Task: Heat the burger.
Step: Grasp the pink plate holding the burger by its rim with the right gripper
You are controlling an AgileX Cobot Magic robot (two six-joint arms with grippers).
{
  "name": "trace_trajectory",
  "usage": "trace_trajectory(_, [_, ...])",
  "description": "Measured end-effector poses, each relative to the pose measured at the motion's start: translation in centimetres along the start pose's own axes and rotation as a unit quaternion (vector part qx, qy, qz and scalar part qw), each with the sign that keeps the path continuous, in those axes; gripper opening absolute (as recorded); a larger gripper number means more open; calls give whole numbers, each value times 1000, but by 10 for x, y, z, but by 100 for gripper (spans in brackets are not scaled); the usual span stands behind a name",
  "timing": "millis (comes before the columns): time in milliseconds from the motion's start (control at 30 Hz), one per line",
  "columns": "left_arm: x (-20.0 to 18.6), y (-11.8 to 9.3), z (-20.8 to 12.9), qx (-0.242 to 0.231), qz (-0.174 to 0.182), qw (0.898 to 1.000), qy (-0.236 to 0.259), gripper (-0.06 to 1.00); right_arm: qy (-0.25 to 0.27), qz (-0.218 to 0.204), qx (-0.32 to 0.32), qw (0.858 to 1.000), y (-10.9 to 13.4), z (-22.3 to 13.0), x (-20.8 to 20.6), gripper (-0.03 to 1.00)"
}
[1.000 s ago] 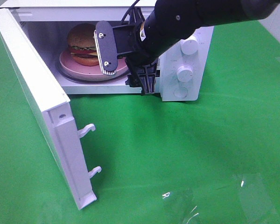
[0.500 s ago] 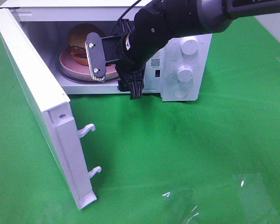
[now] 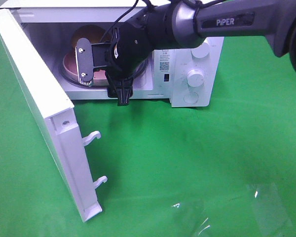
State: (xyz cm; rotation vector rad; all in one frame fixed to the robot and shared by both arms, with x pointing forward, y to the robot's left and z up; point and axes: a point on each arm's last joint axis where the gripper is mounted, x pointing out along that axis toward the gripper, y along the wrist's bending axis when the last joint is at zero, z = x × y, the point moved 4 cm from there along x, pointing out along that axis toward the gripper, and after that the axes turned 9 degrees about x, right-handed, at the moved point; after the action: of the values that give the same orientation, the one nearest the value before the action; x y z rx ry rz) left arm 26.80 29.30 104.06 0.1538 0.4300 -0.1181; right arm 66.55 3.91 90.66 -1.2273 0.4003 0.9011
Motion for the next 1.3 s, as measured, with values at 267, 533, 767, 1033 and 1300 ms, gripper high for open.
trace_trajectory(267, [0,0,0,0,0,1000,0,98,-1,2,6,1000,3,1,18,77])
trace_trajectory(533, [0,0,0,0,0,1000,0,98,7,14,30,999,10,-11,34,77])
trace_trajectory(767, [0,0,0,0,0,1000,0,98,10,15,40,999,8,-18,37,76])
trace_trajectory(1033, [0,0,0,0,0,1000,0,98,4,11,43,999,7,-17,37,59])
trace_trajectory(1300, [0,0,0,0,0,1000,0,98,6,10,33,999,4,-14,33,10])
